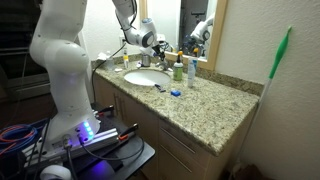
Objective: Lift the handle of the tap, then push it down
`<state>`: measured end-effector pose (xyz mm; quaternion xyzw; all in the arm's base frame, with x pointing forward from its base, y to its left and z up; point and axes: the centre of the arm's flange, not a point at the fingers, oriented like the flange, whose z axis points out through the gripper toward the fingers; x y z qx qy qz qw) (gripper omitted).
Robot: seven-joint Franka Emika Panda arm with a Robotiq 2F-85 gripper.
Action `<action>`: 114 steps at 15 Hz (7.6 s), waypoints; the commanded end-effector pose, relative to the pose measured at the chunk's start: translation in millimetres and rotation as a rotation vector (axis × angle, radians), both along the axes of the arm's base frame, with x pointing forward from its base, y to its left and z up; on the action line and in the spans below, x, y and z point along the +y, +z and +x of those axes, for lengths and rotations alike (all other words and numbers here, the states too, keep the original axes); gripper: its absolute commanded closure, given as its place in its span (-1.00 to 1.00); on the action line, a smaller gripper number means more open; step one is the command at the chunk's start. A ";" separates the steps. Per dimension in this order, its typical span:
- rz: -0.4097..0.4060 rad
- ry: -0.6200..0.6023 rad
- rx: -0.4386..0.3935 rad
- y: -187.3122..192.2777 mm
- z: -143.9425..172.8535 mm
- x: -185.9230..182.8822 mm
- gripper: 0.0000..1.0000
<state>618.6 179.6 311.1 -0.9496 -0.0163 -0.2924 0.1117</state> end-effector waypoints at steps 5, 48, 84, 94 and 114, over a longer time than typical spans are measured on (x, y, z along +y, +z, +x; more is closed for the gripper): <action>0.010 -0.040 -0.023 -13.0 26.4 0.2 -1.00; -0.007 -0.109 0.035 200.3 -44.7 -37.1 -0.99; 0.049 -0.191 0.214 50.2 61.4 19.6 -1.00; 0.038 -0.194 0.267 39.2 66.9 12.7 -0.73; -0.041 -0.300 0.426 18.9 75.6 13.4 0.86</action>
